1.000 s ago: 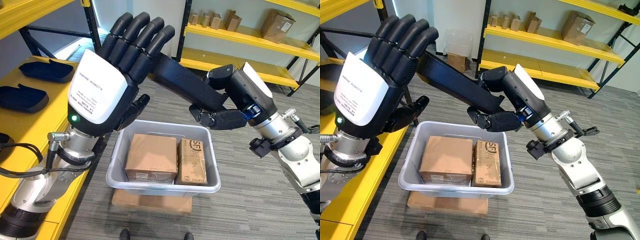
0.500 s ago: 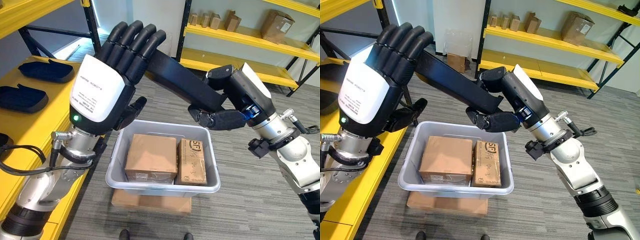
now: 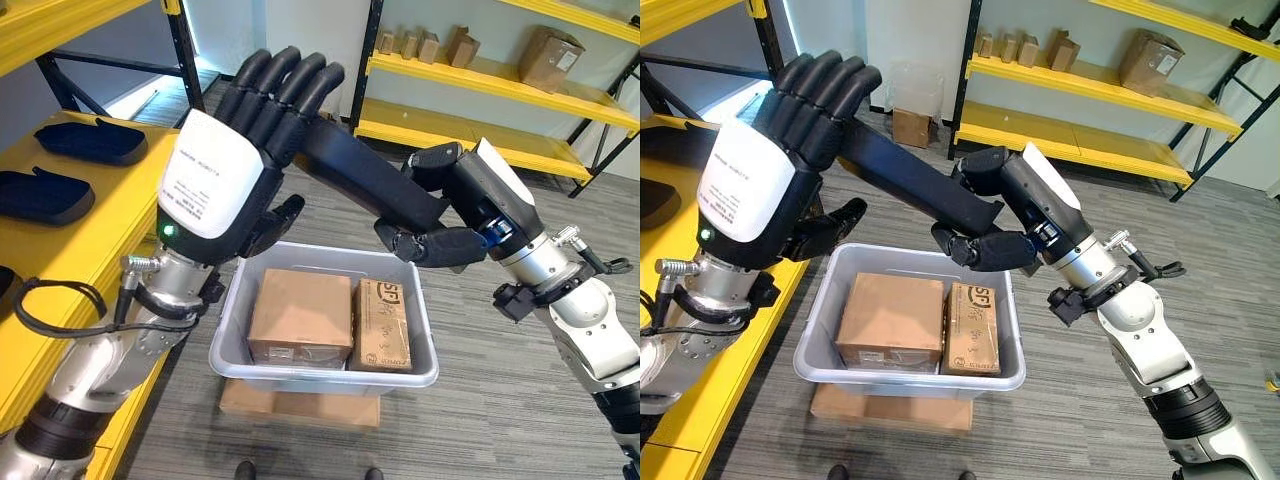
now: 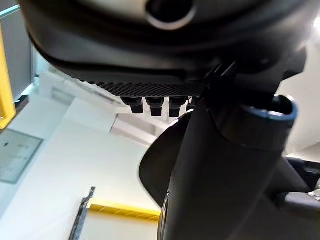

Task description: Move parts from the plastic box to the shelf.

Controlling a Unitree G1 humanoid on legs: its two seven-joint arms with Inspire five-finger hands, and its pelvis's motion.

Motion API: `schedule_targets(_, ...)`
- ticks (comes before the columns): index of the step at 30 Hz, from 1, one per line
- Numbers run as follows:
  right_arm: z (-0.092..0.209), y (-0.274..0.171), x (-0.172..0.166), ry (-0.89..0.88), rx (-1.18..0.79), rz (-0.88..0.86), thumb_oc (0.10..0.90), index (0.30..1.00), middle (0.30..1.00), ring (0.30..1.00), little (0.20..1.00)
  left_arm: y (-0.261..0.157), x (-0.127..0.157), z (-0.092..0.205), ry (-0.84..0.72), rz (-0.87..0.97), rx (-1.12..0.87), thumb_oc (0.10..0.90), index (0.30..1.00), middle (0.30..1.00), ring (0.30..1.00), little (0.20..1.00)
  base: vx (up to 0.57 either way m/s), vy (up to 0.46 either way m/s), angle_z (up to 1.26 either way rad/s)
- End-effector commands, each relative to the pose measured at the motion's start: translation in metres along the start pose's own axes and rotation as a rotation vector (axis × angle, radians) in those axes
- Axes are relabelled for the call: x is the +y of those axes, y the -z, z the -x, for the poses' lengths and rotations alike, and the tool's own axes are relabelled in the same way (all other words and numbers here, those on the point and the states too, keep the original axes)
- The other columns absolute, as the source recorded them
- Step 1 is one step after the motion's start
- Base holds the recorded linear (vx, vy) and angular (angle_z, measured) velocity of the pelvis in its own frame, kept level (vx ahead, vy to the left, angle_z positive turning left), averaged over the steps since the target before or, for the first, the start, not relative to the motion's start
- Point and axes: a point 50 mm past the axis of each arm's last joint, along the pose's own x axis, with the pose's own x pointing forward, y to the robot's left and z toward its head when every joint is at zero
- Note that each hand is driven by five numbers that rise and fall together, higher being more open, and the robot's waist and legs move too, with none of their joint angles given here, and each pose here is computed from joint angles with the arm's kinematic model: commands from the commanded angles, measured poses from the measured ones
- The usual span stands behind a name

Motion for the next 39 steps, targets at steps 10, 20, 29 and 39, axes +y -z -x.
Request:
schedule_targets(10,-0.02,-0.052,-0.019,0.101,-0.332,-0.015,0.4,0.3,0.3,0.3,0.3,-0.009,0.038,-0.038,-0.165,-0.144,-0.203,0.9,1.0,1.0,1.0,1.0,0.0,0.002,-0.02)
schedule_targets(20,-0.018,-0.052,-0.016,0.086,-0.33,0.0,0.4,0.3,0.3,0.3,0.3,-0.01,0.041,-0.041,-0.176,-0.175,-0.219,0.9,1.0,1.0,1.0,1.0,0.0,0.0,0.0)
schedule_targets(29,-0.021,-0.052,-0.015,0.081,-0.332,0.003,0.4,0.3,0.3,0.3,0.3,-0.013,0.031,-0.04,-0.131,-0.118,-0.22,0.9,1.0,1.0,1.0,1.0,0.0,0.0,0.0)
schedule_targets(39,-0.023,-0.051,-0.015,0.093,-0.336,-0.007,0.4,0.3,0.3,0.3,0.3,-0.004,0.003,-0.032,-0.024,-0.031,-0.137,0.9,1.0,1.0,1.0,1.0,0.0,0.0,0.0)
